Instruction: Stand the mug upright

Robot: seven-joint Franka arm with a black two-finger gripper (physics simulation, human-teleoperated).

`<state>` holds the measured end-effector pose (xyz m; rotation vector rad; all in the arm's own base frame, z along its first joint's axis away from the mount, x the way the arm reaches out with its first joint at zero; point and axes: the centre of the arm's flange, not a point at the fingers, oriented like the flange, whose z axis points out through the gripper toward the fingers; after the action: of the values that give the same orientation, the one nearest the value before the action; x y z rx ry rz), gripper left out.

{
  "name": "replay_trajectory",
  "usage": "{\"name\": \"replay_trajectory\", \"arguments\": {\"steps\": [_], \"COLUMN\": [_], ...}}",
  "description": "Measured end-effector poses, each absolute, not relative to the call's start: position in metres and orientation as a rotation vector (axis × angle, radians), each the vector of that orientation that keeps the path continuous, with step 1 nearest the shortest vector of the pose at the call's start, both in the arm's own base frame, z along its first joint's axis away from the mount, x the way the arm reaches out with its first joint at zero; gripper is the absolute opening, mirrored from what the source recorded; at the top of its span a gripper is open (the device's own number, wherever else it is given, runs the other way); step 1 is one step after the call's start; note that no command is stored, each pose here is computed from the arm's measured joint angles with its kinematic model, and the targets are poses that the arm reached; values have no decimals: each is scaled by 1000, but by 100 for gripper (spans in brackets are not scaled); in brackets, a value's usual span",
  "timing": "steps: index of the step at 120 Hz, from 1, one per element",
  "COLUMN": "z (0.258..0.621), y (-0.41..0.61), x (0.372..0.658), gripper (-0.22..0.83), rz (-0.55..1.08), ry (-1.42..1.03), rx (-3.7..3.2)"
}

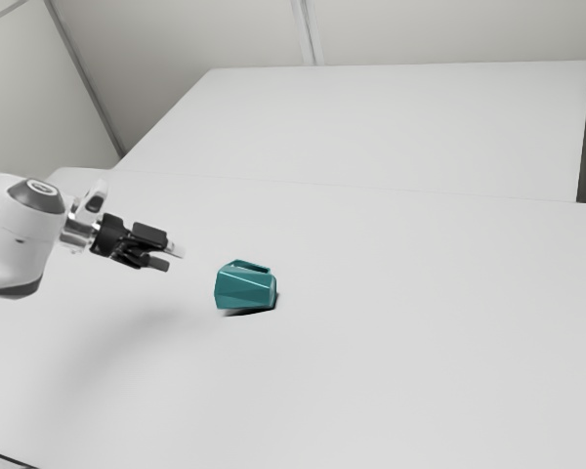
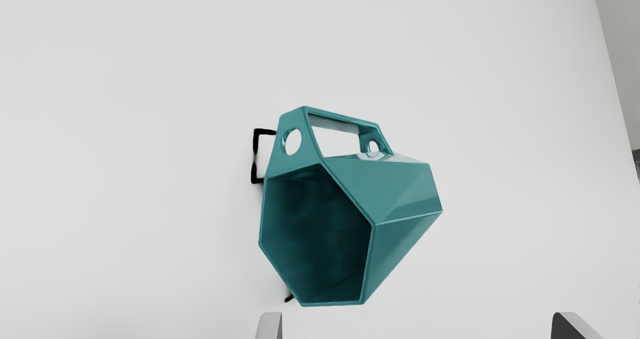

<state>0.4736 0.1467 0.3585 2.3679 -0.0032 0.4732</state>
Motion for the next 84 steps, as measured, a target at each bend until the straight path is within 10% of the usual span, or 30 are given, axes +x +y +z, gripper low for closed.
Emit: {"name": "replay_trajectory", "arguments": {"steps": [84], "z": [310], "y": [106], "x": [481], "gripper": [60], "rz": [568], "ry": [-268], "rx": [2276]}}
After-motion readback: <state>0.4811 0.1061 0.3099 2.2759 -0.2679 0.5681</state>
